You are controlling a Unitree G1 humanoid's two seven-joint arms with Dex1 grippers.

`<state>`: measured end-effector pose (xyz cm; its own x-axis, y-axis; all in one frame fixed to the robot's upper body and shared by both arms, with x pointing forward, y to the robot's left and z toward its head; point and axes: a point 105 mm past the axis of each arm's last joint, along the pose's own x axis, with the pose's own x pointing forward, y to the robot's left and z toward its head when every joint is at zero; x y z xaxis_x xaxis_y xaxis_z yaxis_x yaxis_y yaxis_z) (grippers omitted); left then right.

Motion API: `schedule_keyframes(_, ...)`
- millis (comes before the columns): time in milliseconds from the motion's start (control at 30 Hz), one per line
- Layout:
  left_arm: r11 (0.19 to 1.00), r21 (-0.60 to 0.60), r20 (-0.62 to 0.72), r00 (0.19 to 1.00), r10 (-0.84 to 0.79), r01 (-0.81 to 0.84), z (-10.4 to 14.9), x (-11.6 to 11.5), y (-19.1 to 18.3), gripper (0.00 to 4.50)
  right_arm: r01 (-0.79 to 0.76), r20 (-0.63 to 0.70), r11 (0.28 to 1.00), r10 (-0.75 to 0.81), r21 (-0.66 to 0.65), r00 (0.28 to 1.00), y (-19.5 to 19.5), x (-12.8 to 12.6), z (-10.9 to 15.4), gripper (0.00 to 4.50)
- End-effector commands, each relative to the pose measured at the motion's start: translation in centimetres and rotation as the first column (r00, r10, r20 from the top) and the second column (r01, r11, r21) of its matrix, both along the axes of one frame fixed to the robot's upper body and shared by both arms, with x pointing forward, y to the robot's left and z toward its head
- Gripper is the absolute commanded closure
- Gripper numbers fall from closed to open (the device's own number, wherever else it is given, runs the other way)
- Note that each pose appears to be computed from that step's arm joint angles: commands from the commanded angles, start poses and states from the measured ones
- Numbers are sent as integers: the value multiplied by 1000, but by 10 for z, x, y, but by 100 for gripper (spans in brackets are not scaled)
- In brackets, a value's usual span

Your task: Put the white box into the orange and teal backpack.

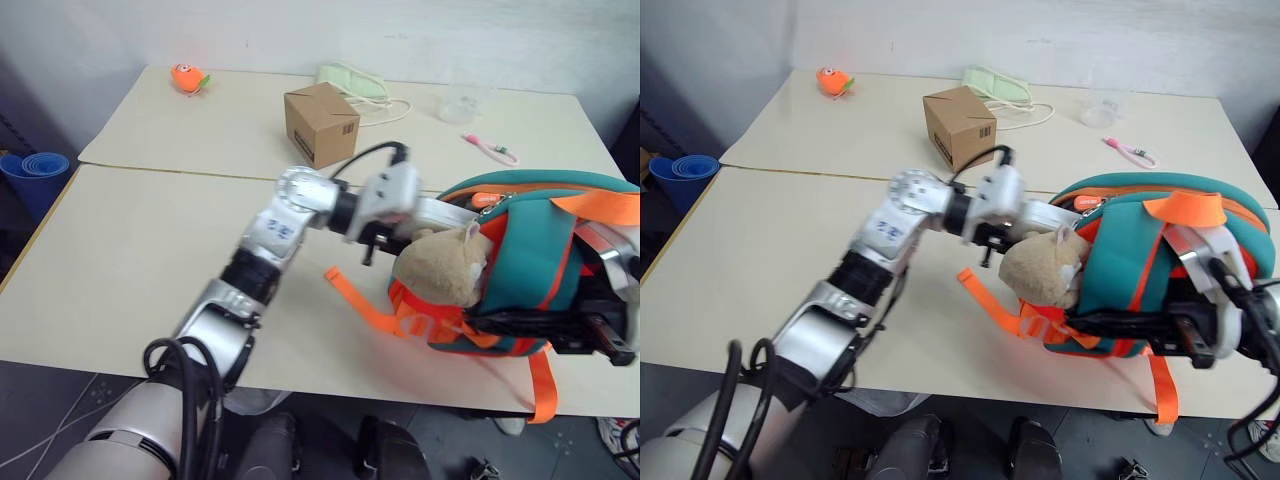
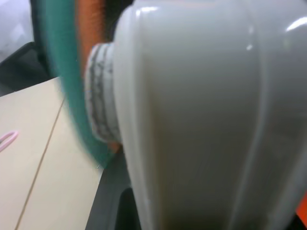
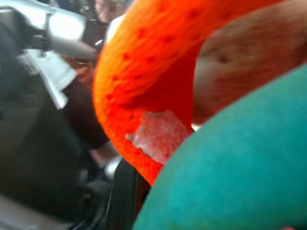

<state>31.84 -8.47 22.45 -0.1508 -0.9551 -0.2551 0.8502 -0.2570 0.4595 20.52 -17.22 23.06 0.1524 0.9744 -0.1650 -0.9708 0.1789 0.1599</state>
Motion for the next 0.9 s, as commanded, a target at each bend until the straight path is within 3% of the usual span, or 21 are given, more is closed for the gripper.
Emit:
schedule_keyframes(33,999,-38,90,996,21,-18,18,1,-12,194,68,49,998,-67,-5,997,1,11,-1,450)
schedule_keyframes(133,981,-106,96,981,171,-161,37,26,19,106,87,42,996,-87,7,995,-2,9,-2,450)
schedule_keyframes(200,974,-144,17,984,178,-174,49,28,52,51,103,36,995,-103,18,994,-3,7,-3,450)
schedule_keyframes(300,974,-195,-147,985,88,-116,67,10,104,51,127,28,992,-127,25,991,-5,4,-6,450)
schedule_keyframes(400,978,-197,-254,967,13,-65,77,-11,133,51,139,23,990,-140,27,990,-5,3,-9,450)
schedule_keyframes(500,970,-240,-292,956,-25,-48,89,-29,132,51,146,19,989,-147,34,989,-4,3,-10,450)
schedule_keyframes(567,969,-238,-240,971,4,-63,84,-30,114,51,147,17,988,-148,40,989,-3,3,-10,450)
schedule_keyframes(700,965,-234,-182,980,77,-119,73,-19,83,51,147,15,988,-147,47,989,-1,3,-10,450)
schedule_keyframes(833,976,-142,-66,985,158,-167,49,-5,76,51,152,16,987,-153,57,988,0,3,-7,450)
schedule_keyframes(900,946,-238,-45,975,217,-221,63,9,77,51,153,13,986,-154,58,988,0,1,-7,450)
